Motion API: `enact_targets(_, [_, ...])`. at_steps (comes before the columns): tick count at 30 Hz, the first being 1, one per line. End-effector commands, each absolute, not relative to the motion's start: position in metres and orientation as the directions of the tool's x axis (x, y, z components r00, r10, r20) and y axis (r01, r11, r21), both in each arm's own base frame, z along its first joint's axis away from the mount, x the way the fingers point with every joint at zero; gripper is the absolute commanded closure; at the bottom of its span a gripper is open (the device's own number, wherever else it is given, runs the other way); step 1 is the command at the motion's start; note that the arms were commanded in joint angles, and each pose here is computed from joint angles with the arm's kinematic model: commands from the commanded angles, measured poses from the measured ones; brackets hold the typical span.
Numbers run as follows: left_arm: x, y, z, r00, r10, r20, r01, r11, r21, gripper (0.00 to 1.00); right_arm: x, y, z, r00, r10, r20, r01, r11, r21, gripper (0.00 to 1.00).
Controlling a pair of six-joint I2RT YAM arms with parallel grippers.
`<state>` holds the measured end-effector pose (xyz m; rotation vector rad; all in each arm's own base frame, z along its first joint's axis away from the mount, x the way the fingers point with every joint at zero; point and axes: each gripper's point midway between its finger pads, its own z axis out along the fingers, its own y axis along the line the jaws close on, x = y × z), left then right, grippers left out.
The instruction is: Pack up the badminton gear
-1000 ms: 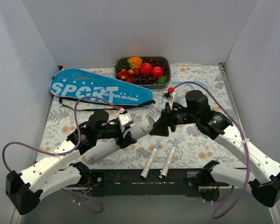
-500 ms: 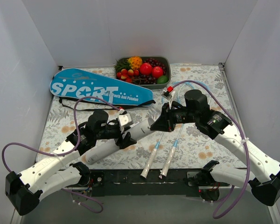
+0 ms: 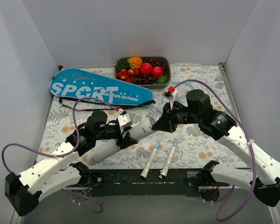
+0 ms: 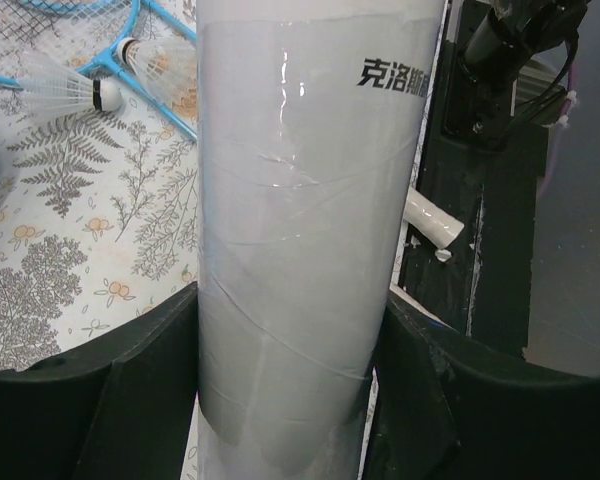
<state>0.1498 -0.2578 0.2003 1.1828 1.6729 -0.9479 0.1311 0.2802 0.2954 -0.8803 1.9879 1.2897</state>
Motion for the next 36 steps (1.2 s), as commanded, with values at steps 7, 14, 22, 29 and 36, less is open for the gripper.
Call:
enact_targets(7, [0.141, -0.257, 0.206, -0.148, 0.284, -0.947, 0.970, 0.228, -0.084, 0.70, 0.141, 0.259, 0.319, -0.513, -0.169, -0.841, -0.816, 0.401, 0.417, 0.99])
enact_targets(14, [0.140, -0.257, 0.205, -0.146, 0.282, -0.948, 0.971, 0.223, -0.083, 0.71, 0.137, 0.257, 0.321, -0.506, -0.170, -0.845, -0.823, 0.389, 0.415, 0.99])
enact_targets(22, [0.140, -0.258, 0.205, -0.145, 0.282, -0.948, 0.973, 0.216, -0.085, 0.72, 0.120, 0.264, 0.328, -0.501, -0.174, -0.848, -0.851, 0.281, 0.445, 0.97])
enact_targets(29, [0.137, -0.258, 0.207, -0.141, 0.273, -0.952, 0.974, 0.209, -0.084, 0.72, 0.108, 0.269, 0.333, -0.497, -0.178, -0.849, -0.864, 0.192, 0.465, 0.85])
enact_targets(36, [0.136, -0.257, 0.209, -0.136, 0.267, -0.954, 0.975, 0.207, -0.081, 0.72, 0.110, 0.271, 0.329, -0.503, -0.185, -0.844, -0.861, 0.197, 0.470, 0.72])
